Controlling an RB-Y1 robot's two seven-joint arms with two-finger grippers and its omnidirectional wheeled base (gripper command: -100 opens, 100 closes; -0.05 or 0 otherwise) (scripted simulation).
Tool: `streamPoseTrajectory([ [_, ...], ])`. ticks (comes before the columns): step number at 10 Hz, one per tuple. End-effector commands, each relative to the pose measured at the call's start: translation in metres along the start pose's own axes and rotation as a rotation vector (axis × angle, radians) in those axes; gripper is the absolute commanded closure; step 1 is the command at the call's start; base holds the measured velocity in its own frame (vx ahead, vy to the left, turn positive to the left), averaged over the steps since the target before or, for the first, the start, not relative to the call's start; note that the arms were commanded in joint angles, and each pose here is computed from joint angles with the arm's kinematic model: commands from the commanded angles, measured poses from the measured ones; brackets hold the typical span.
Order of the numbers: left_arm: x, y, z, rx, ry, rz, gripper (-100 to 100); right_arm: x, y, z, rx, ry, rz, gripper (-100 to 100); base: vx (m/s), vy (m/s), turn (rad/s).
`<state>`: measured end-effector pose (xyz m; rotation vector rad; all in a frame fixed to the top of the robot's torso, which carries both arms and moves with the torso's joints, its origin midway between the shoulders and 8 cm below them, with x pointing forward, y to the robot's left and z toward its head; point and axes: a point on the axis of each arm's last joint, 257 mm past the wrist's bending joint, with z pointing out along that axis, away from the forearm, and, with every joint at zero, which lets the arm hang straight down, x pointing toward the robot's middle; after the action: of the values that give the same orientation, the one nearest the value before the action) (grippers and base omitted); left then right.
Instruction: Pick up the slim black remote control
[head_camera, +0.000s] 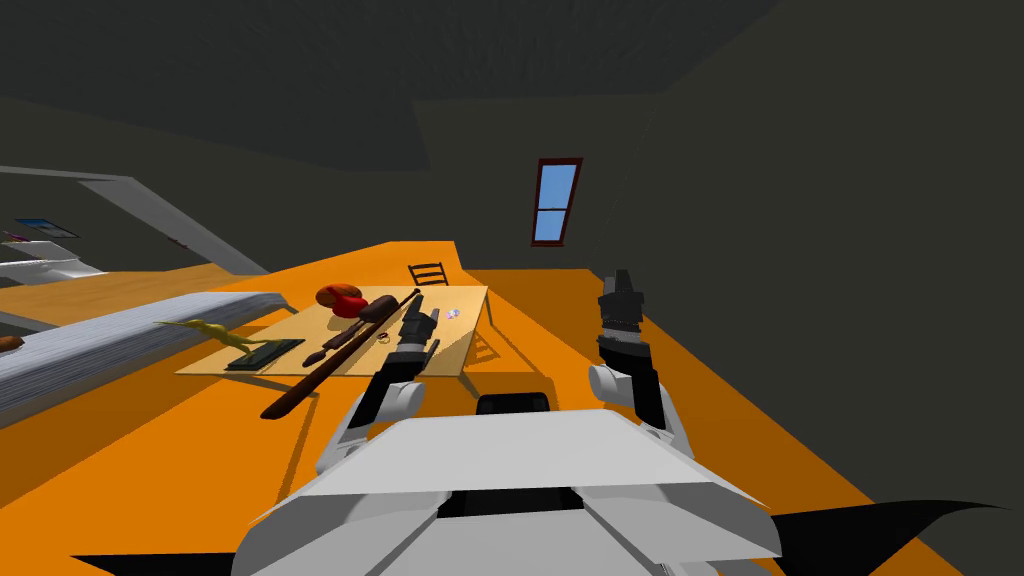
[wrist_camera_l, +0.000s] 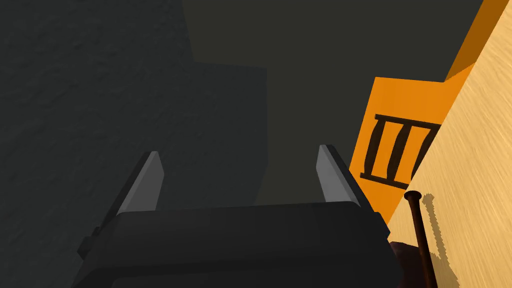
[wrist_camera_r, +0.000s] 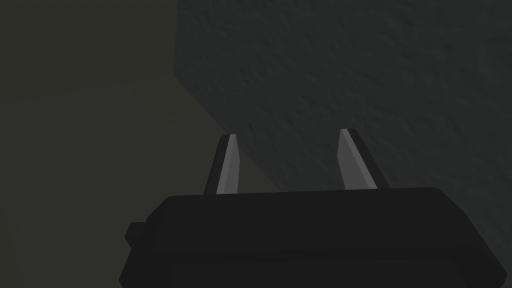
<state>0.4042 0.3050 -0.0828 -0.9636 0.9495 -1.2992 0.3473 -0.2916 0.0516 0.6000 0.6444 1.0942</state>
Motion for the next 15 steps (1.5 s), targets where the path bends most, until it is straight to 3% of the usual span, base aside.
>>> streamPoseTrajectory([
  [1, -0.013, 0.029, 0.0, -0.083, -0.01, -0.012, -100, 0.0, 0.0, 0.0, 0.0, 0.0, 0.0, 0, 0.042, -0.065, 0.03],
  [2, -0.013, 0.031, -0.001, -0.091, -0.01, -0.012, -100, 0.0, 0.0, 0.0, 0.0, 0.0, 0.0, 0, 0.041, -0.062, 0.02],
  [3, -0.027, 0.058, -0.005, -0.165, -0.023, -0.023, -100, 0.0, 0.0, 0.0, 0.0, 0.0, 0.0, 0, 0.065, -0.082, 0.027],
  [4, -0.027, 0.059, -0.005, -0.171, -0.024, -0.023, -100, 0.0, 0.0, 0.0, 0.0, 0.0, 0.0, 0, 0.053, -0.067, 0.03],
  [5, -0.041, 0.08, -0.009, -0.233, -0.038, -0.036, -100, 0.0, 0.0, 0.0, 0.0, 0.0, 0.0, 0, 0.052, -0.061, 0.036],
  [6, -0.043, 0.087, -0.011, -0.253, -0.042, -0.036, -100, 0.0, 0.0, 0.0, 0.0, 0.0, 0.0, 0, 0.043, -0.05, 0.019],
  [7, -0.059, 0.111, -0.019, -0.324, -0.063, -0.05, -100, 0.0, 0.0, 0.0, 0.0, 0.0, 0.0, 0, 0.069, -0.059, 0.032],
  [8, -0.06, 0.115, -0.02, -0.336, -0.064, -0.05, -100, 0.0, 0.0, 0.0, 0.0, 0.0, 0.0, 0, 0.057, -0.061, 0.023],
  [9, -0.077, 0.136, -0.028, -0.402, -0.088, -0.064, -100, 0.0, 0.0, 0.0, 0.0, 0.0, 0.0, 0, 0.078, -0.078, 0.038],
  [10, -0.078, 0.142, -0.031, -0.42, -0.091, -0.065, -100, 0.0, 0.0, 0.0, 0.0, 0.0, 0.0, 0, 0.071, -0.071, 0.022],
  [11, -0.096, 0.162, -0.04, -0.484, -0.118, -0.08, -100, 0.0, 0.0, 0.0, 0.0, 0.0, 0.0, 0, 0.071, -0.074, 0.04],
  [12, -0.097, 0.167, -0.043, -0.503, -0.122, -0.08, -100, 0.0, 0.0, 0.0, 0.0, 0.0, 0.0, 0, 0.052, -0.058, 0.019],
  [15, -0.134, 0.203, -0.065, -0.627, -0.185, -0.112, -100, 0.0, 0.0, 0.0, 0.0, 0.0, 0.0, 0, 0.072, -0.058, 0.028],
])
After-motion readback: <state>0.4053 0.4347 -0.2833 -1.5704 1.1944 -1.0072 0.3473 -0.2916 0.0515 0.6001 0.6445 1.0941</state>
